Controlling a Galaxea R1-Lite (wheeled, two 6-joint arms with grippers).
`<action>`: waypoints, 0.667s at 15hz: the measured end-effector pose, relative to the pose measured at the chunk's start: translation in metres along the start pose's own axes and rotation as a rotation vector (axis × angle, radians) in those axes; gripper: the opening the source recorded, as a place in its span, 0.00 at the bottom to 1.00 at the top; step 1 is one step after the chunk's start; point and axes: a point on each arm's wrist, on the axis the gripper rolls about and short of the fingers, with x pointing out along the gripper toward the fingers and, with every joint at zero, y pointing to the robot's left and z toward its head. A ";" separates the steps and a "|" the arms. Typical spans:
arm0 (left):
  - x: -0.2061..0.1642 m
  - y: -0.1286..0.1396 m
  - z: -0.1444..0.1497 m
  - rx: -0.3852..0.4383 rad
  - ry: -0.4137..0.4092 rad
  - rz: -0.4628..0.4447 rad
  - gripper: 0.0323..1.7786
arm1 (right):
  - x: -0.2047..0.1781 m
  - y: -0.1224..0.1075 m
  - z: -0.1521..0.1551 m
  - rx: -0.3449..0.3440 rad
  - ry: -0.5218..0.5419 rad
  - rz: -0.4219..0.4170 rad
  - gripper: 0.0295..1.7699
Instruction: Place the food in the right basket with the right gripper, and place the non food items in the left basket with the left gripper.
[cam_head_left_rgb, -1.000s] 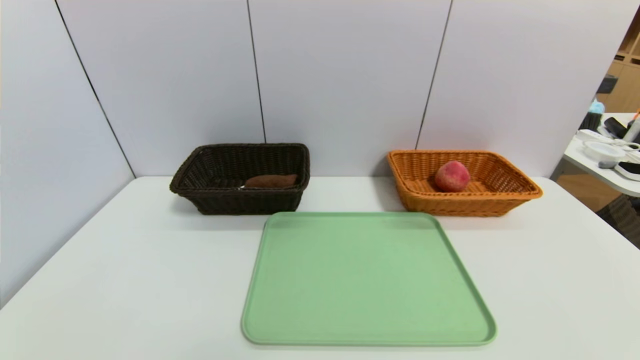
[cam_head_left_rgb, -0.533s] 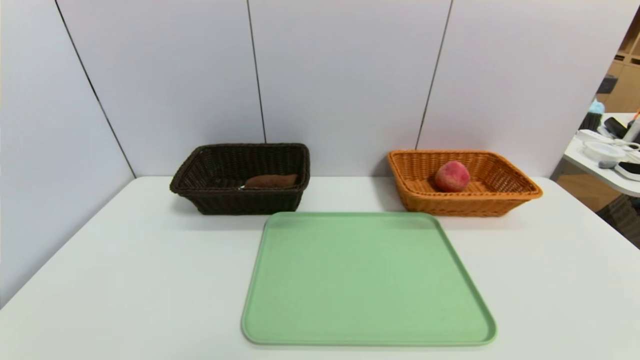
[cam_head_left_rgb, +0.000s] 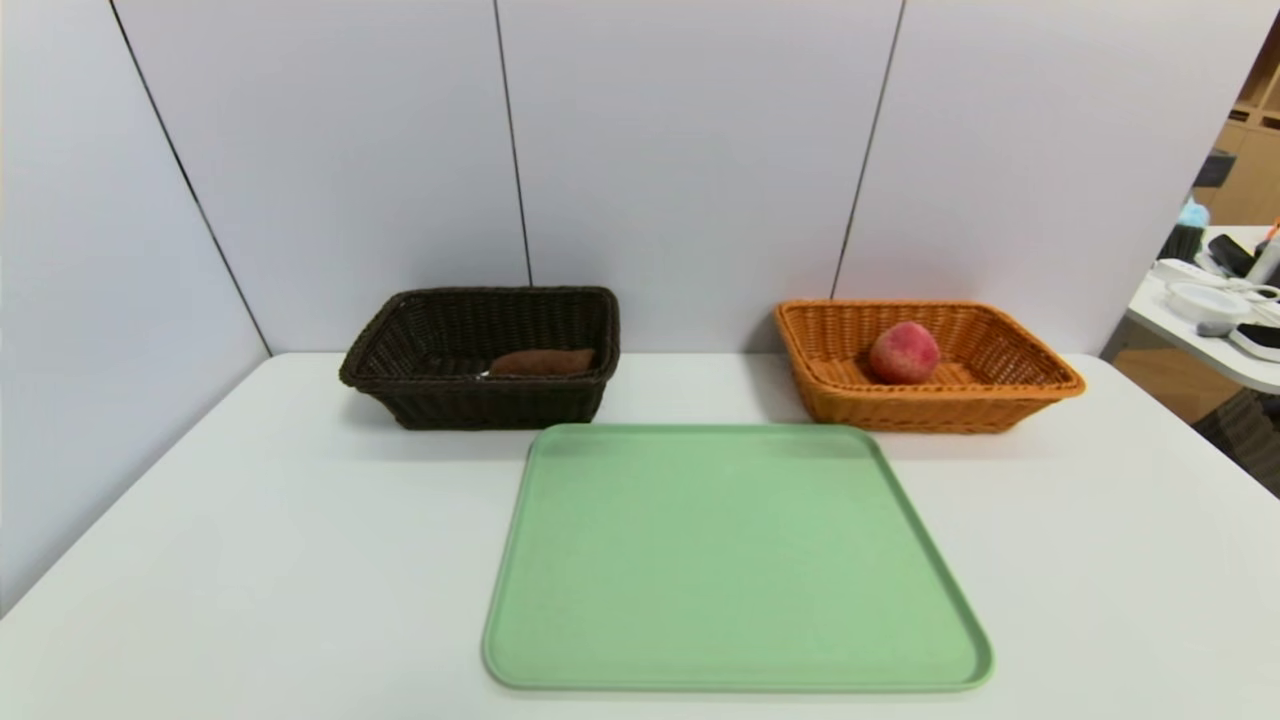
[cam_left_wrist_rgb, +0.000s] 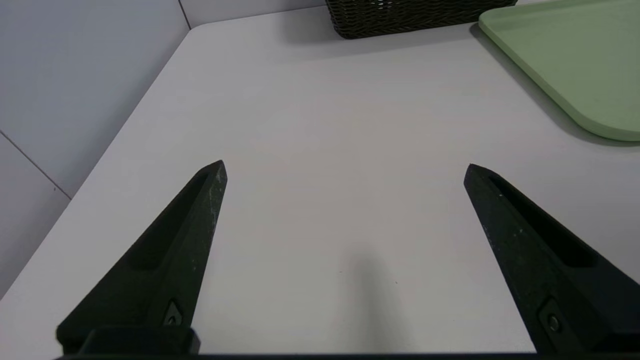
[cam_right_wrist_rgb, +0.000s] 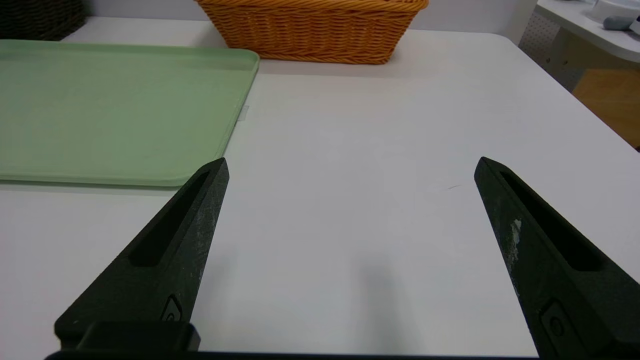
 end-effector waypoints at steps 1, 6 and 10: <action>0.000 0.000 0.000 0.000 0.000 0.000 0.95 | 0.000 0.000 0.000 0.001 0.000 0.000 0.96; 0.000 0.000 0.000 -0.001 0.000 0.000 0.95 | 0.000 0.000 -0.001 -0.002 0.007 0.001 0.96; 0.000 0.000 0.000 0.000 0.000 0.000 0.95 | 0.000 0.000 0.000 0.002 0.001 0.000 0.96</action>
